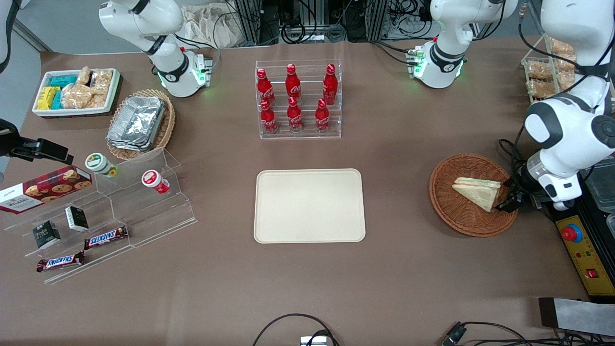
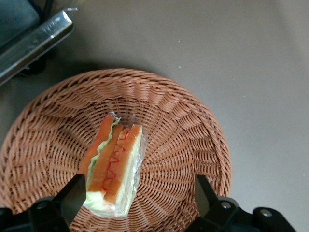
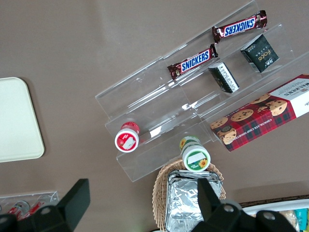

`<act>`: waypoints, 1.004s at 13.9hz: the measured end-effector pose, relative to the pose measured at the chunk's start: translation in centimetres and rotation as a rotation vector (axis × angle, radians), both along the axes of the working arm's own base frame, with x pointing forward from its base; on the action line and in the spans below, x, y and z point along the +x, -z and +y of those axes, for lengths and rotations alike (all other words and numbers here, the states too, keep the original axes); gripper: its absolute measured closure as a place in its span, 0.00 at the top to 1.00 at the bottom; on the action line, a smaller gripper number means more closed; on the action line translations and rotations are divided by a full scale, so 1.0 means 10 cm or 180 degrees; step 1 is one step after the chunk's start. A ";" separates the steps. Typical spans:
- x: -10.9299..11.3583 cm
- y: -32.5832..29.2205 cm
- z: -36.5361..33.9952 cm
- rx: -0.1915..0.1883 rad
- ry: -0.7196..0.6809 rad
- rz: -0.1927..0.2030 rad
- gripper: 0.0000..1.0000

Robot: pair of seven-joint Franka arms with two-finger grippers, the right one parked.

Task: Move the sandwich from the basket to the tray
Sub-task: 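Lower the open left gripper around the sandwich and close on it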

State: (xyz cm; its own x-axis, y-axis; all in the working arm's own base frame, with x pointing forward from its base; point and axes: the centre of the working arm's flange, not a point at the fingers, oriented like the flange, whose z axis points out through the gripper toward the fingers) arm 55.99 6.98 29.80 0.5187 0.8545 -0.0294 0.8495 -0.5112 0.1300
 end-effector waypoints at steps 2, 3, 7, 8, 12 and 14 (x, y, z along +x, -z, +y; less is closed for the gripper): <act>0.03 0.10 -0.09 0.0010 -0.0059 -0.0006 1.00; 0.04 0.13 -0.13 0.0016 -0.0086 -0.0021 1.00; 0.06 0.15 -0.22 0.0018 -0.0125 -0.0037 1.00; 0.06 0.15 -0.22 0.0018 -0.0130 -0.0037 1.00; 0.06 0.15 -0.21 0.0020 -0.0136 -0.0037 1.00; 0.06 0.15 -0.19 0.0019 -0.0142 -0.0026 1.00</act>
State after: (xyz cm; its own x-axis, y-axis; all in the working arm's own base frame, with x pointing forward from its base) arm 56.56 5.03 28.31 0.4803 0.8769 -0.0202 0.8704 -0.4737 0.1341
